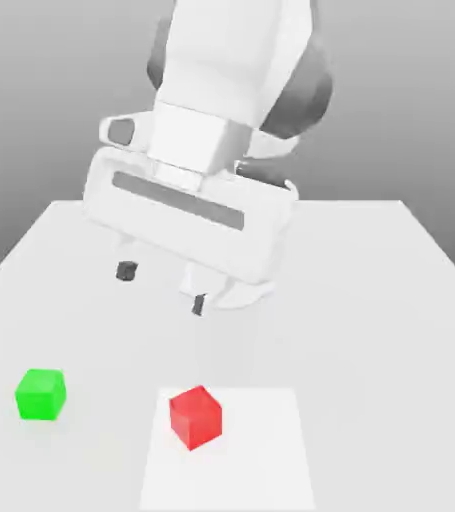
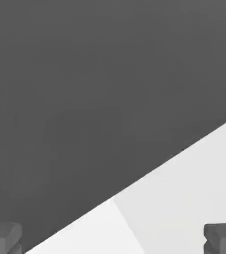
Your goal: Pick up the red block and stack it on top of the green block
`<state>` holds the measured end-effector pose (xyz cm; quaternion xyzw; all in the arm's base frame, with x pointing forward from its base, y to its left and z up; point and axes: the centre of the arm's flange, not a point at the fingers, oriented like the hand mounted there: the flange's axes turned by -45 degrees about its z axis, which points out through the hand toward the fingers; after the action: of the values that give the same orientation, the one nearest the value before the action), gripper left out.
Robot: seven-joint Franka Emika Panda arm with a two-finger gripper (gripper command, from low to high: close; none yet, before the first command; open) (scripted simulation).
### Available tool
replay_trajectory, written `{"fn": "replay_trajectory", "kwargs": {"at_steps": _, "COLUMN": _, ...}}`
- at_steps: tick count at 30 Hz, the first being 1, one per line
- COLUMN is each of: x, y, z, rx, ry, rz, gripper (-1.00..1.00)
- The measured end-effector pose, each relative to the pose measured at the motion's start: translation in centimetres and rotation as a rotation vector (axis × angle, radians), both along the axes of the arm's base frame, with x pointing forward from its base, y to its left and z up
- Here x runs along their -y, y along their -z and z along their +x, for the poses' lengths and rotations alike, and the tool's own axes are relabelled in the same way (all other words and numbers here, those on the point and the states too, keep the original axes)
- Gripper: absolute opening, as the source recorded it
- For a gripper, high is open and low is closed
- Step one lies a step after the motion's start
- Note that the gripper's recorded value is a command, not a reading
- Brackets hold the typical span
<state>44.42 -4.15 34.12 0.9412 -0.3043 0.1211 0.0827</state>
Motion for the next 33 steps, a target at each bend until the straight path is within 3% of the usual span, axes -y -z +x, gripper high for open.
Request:
{"fn": "replay_trajectory", "kwargs": {"at_steps": 7, "x": 0.8, "y": 8.3, "z": -2.9, "rx": -0.092, "ry": 0.177, "rz": 0.122, "gripper": 0.0}}
{"fn": "replay_trajectory", "kwargs": {"at_steps": 14, "x": 0.0, "y": 13.0, "z": -5.7, "rx": -0.133, "ry": 0.325, "rz": 0.255, "gripper": 0.0}}
{"fn": "replay_trajectory", "kwargs": {"at_steps": 30, "x": -0.1, "y": 19.2, "z": -5.8, "rx": -0.133, "ry": 0.335, "rz": 0.265, "gripper": 0.0}}
{"fn": "replay_trajectory", "kwargs": {"at_steps": 31, "x": -0.1, "y": 19.7, "z": -5.9, "rx": -0.136, "ry": 0.334, "rz": 0.263, "gripper": -1.0}}
{"fn": "replay_trajectory", "kwargs": {"at_steps": 33, "x": -0.1, "y": 19.7, "z": -5.9, "rx": -0.136, "ry": 0.334, "rz": 0.263, "gripper": -1.0}}
